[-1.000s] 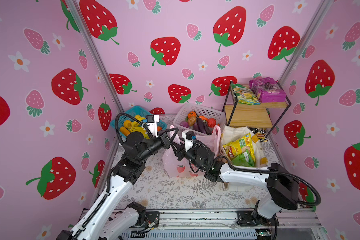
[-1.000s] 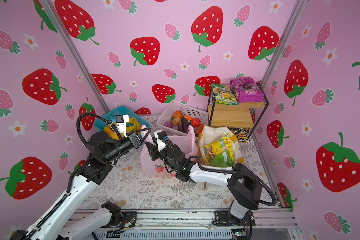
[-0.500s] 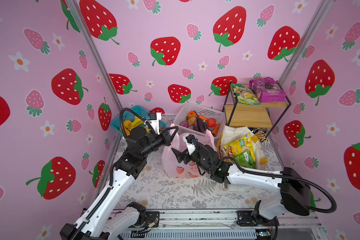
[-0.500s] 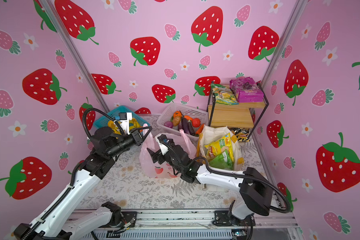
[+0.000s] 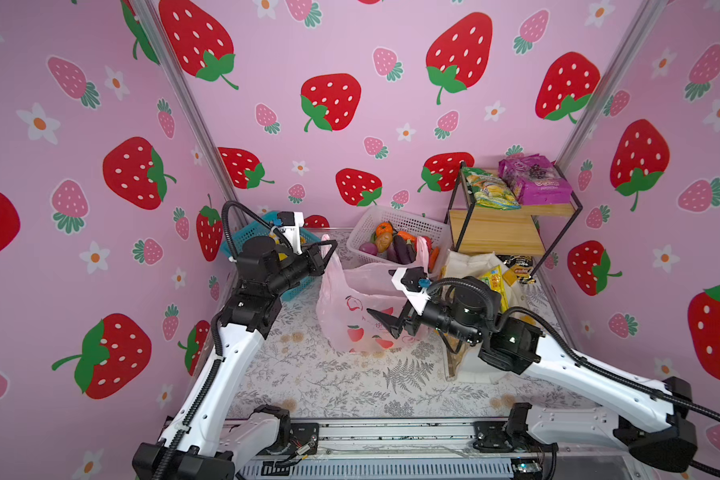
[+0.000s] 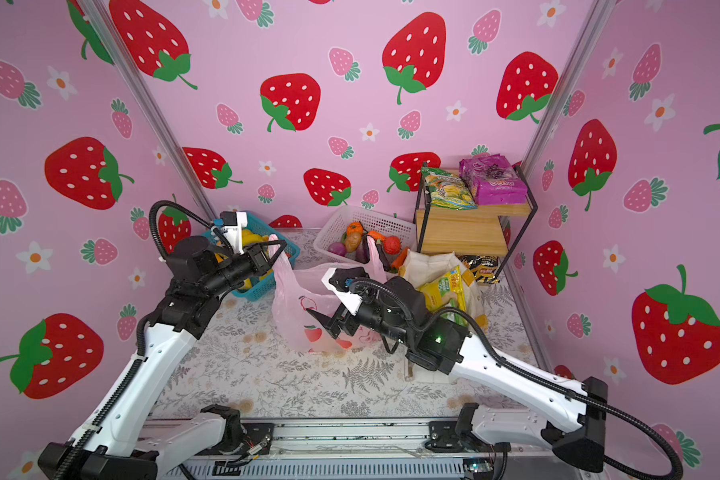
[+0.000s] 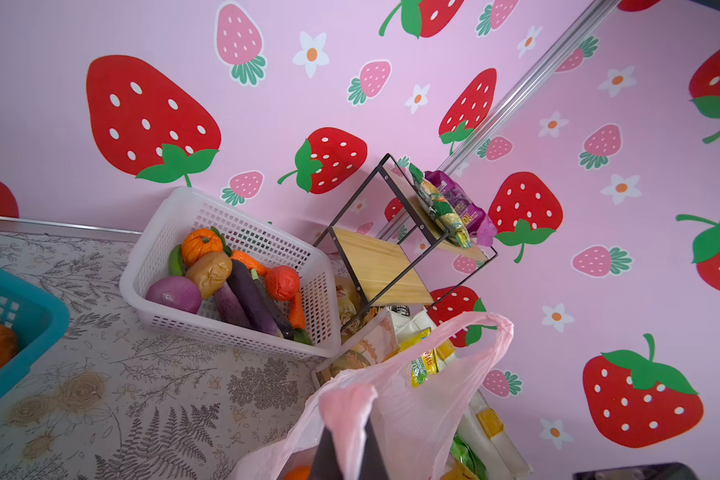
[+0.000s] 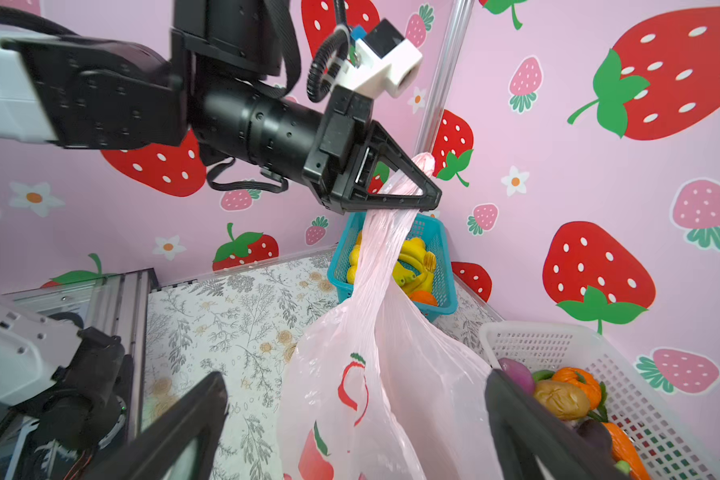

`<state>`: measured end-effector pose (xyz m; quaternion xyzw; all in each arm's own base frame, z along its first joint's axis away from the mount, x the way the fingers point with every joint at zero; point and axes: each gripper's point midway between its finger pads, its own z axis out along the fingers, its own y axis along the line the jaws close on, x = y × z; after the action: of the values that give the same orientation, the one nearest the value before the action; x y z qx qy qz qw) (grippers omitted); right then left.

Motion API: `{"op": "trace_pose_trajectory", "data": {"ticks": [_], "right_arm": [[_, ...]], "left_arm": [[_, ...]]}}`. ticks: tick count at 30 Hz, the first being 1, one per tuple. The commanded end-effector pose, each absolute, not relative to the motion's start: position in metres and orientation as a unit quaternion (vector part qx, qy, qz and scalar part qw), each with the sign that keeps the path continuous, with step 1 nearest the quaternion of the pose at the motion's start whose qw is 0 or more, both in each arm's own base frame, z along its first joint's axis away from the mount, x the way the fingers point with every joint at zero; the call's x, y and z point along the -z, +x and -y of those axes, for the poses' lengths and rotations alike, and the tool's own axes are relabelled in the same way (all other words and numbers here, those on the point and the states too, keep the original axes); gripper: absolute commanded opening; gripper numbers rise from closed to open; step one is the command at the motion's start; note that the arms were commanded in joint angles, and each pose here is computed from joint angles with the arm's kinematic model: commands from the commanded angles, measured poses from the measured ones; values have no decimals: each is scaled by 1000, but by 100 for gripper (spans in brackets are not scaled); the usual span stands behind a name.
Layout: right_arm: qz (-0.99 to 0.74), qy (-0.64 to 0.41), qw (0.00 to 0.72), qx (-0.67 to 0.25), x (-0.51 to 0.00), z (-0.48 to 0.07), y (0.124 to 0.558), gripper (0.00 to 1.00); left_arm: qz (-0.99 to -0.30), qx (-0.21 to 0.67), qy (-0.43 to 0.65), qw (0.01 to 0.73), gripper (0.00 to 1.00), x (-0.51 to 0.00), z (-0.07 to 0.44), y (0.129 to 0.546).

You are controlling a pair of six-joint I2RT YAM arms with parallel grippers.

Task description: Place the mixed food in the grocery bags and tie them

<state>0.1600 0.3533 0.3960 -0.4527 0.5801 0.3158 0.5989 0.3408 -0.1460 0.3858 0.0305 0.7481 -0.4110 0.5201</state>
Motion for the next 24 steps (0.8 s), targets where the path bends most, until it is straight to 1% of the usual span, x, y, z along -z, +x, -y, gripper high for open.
{"op": "trace_pose_trajectory", "data": {"ticks": [1,4,7,10,13,16,19,24], "right_arm": [[-605,-436,605,-278,-395,-318,178,96],[-628,-383,614,-285,-389,-282,204,94],[-649,-340,613,-297,-374,-258,234,92],[-642,-346,598,-332,-362,-264,247,92],[-632,-350,605,-335,-353,-271,261,91],[-619,-357,607,-349,-346,-276,273,86],[-618,-360,606,-349,-338,-284,288,74],[-623,-340,598,-373,-328,-293,298,41]], "left_arm": [[-736,422,38,528,0,-403,143,340],[-736,421,33,529,0,-403,138,343],[-734,424,28,530,0,-403,133,346],[-732,431,25,528,0,-404,131,348],[-732,435,28,523,0,-404,131,349],[-733,437,28,521,0,-404,130,349],[-733,438,30,519,0,-405,129,350],[-732,433,28,525,0,-410,125,354]]}}
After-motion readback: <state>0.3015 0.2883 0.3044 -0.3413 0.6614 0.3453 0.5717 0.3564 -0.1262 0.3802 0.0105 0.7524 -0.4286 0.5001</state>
